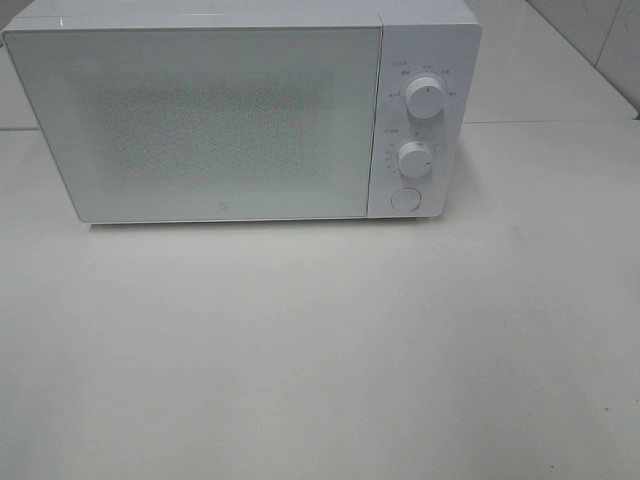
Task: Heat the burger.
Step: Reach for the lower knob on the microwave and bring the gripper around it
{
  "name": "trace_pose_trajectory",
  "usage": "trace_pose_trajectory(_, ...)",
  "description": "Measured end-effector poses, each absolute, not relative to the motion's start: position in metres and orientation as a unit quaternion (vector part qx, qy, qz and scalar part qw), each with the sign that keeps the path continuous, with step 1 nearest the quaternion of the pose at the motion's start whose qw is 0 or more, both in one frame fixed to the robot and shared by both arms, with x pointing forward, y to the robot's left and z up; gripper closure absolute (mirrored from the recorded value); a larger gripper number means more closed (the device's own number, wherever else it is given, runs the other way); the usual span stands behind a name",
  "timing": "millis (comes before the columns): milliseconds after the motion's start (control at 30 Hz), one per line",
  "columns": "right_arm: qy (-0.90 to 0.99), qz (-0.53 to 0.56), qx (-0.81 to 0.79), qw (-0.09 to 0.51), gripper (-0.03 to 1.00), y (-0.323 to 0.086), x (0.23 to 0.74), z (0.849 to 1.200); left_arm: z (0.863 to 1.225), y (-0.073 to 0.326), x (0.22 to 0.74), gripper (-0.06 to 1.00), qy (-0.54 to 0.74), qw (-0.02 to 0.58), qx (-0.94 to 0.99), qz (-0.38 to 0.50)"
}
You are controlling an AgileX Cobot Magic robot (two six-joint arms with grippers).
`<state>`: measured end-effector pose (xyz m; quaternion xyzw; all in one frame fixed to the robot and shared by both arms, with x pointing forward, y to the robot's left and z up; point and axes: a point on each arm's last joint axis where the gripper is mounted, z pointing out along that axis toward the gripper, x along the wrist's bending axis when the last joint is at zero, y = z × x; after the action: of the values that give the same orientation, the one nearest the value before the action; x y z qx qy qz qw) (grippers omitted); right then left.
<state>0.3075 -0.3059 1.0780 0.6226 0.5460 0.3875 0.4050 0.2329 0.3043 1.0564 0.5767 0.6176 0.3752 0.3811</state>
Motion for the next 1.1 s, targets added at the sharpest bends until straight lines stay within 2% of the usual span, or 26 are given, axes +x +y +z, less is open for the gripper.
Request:
trace_pose_trajectory(600, 0.554, 0.408, 0.612, 0.39, 0.21, -0.301, 0.366, 1.03, 1.056, 0.304, 0.233, -0.04, 0.618, 0.381, 0.577, 0.375)
trace_pose_trajectory(1100, 0.546, 0.443, 0.586, 0.402, 0.21, -0.298, 0.402, 1.02, 1.056, 0.304, 0.233, -0.04, 0.618, 0.381, 0.577, 0.375)
